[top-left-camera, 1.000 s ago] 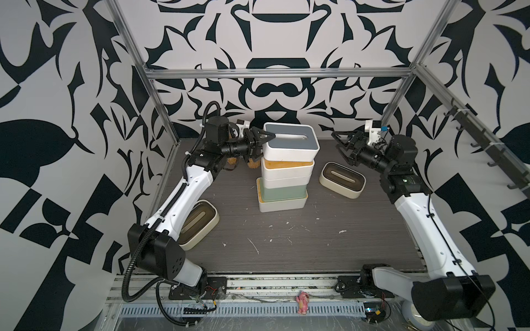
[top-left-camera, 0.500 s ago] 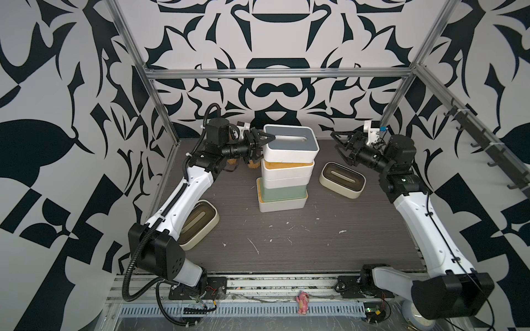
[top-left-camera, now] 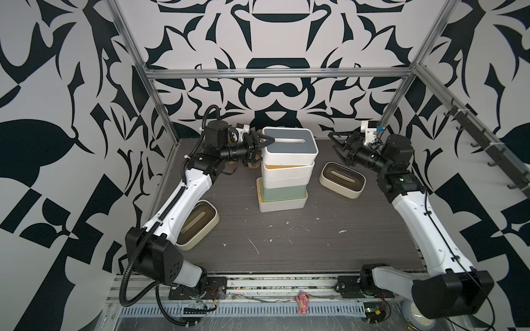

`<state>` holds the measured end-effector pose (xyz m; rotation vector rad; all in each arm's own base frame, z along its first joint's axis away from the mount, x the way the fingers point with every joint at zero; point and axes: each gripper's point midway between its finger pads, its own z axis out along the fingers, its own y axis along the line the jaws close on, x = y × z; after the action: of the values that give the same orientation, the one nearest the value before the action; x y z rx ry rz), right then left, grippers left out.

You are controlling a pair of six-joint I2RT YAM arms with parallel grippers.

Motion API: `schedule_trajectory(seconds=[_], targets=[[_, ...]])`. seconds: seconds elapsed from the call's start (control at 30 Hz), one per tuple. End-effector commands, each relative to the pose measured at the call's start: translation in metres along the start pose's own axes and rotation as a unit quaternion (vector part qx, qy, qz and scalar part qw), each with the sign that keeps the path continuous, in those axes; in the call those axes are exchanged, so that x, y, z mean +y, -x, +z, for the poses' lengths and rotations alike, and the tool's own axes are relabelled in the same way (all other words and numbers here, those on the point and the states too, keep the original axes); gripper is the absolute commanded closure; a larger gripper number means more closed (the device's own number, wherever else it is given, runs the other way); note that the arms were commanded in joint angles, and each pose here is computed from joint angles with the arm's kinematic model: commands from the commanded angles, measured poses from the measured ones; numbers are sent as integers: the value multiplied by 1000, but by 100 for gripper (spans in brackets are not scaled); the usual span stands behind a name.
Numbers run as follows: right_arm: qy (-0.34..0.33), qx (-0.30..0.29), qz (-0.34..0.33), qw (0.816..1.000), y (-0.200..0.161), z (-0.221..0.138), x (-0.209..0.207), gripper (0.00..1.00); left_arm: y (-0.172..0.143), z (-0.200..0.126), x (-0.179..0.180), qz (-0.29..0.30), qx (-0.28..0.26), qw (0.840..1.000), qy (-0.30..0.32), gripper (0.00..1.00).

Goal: Stack the tissue boxes
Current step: Place the tissue box at the tissue box.

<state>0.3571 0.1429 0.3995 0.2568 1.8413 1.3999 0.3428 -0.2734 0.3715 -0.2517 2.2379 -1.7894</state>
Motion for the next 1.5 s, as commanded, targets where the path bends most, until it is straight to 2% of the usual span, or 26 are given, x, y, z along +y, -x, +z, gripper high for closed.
schedule_trajectory(seconds=[0.0, 0.13, 0.17, 0.3, 0.7, 1.47], targets=[[27, -4, -25, 999, 2, 0, 17, 7, -8, -9, -13, 23, 2, 1000, 3, 21], [30, -4, -27, 999, 2, -1, 19, 8, -7, -9, -9, 20, -3, 1000, 10, 16], [29, -5, -28, 999, 3, -1, 19, 8, -7, -9, -9, 21, -3, 1000, 11, 11], [32, -2, -30, 999, 1, -1, 20, 8, -6, -11, -7, 29, -7, 999, 27, 9], [37, 0, -50, 998, -1, -5, 28, 7, 1, -9, 2, 37, -8, 997, 72, 7], [40, 10, -56, 998, -5, -2, 27, 7, 11, -8, 15, 49, -16, 991, 120, 4]])
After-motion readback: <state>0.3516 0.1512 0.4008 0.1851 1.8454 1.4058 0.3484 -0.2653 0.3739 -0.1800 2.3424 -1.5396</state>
